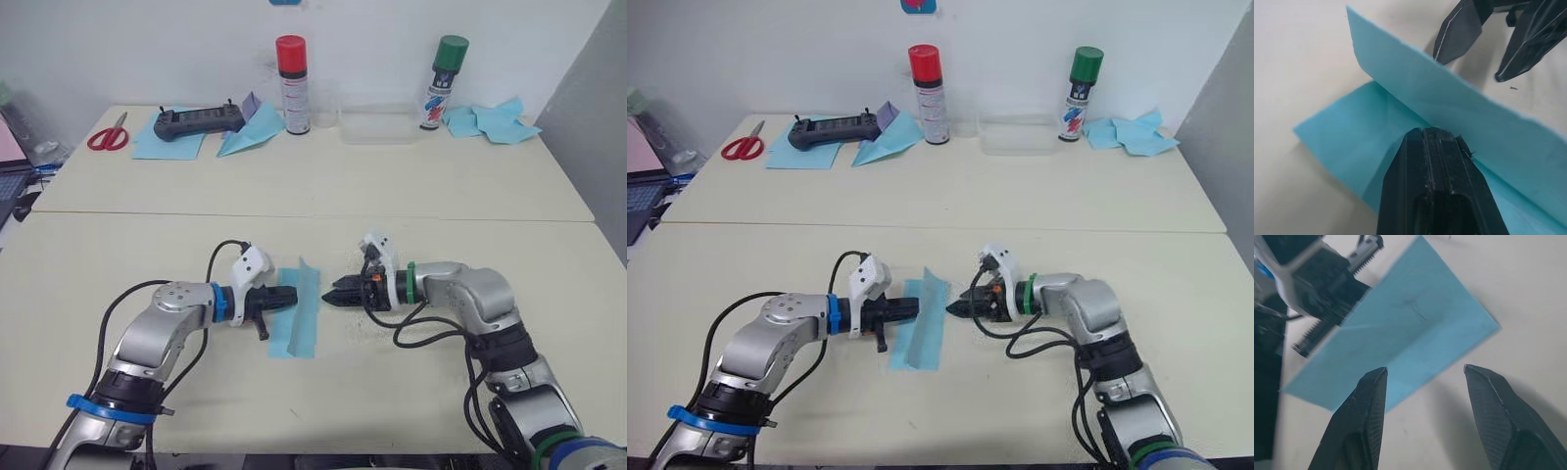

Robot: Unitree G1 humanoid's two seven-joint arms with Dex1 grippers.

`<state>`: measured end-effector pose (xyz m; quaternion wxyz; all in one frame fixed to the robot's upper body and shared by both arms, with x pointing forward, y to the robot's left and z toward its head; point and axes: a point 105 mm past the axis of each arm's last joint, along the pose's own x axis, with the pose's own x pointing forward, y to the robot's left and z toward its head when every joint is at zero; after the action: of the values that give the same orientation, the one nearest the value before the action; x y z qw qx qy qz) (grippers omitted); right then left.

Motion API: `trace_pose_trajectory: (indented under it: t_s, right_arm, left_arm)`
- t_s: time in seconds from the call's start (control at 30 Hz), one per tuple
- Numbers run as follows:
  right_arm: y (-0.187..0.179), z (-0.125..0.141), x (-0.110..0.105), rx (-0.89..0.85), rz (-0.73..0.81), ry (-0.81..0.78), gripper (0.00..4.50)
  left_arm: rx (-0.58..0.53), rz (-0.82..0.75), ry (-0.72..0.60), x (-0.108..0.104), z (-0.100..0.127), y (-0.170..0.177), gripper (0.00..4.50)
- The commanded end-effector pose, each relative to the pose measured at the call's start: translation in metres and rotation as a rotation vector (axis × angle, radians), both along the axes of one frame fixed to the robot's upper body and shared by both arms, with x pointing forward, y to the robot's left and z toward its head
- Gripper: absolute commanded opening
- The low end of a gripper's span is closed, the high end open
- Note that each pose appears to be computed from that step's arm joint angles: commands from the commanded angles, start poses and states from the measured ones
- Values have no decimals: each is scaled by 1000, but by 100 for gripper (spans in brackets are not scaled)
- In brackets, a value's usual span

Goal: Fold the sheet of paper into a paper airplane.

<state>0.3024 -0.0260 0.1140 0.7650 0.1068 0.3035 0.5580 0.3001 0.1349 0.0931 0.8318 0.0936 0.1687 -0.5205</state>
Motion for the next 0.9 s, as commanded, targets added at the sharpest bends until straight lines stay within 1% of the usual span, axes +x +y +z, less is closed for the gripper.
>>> trace_pose_trajectory:
  t_s: [0.03, 0.13, 0.2, 0.3, 0.43, 0.5, 0.6, 0.9]
  right_arm:
    - [9, 21, -14, 93, 29, 88, 258]
    - [9, 20, -21, 107, 13, 183, 258]
    - [10, 21, -23, 113, 5, 216, 258]
    - [10, 21, -23, 117, -5, 223, 258]
    - [10, 21, -22, 115, -19, 228, 258]
    - [10, 22, -21, 125, -26, 233, 258]
    - [13, 24, -20, 146, -35, 246, 258]
    - [14, 25, -19, 158, -58, 270, 258]
  left_arm:
    - [0, -34, -46, -1, 12, -5, 0]
    - [-1, -42, -60, -1, 18, -7, 0]
    - [2, -55, -70, -2, 21, -9, 0]
    - [1, -61, -74, -2, 24, -10, 0]
    - [-17, -77, -82, -7, 36, -14, 0]
    - [-26, -82, -76, -9, 39, -15, 0]
    - [-38, -120, -58, -16, 34, -26, 0]
    - [-50, -143, -51, -15, 32, -37, 0]
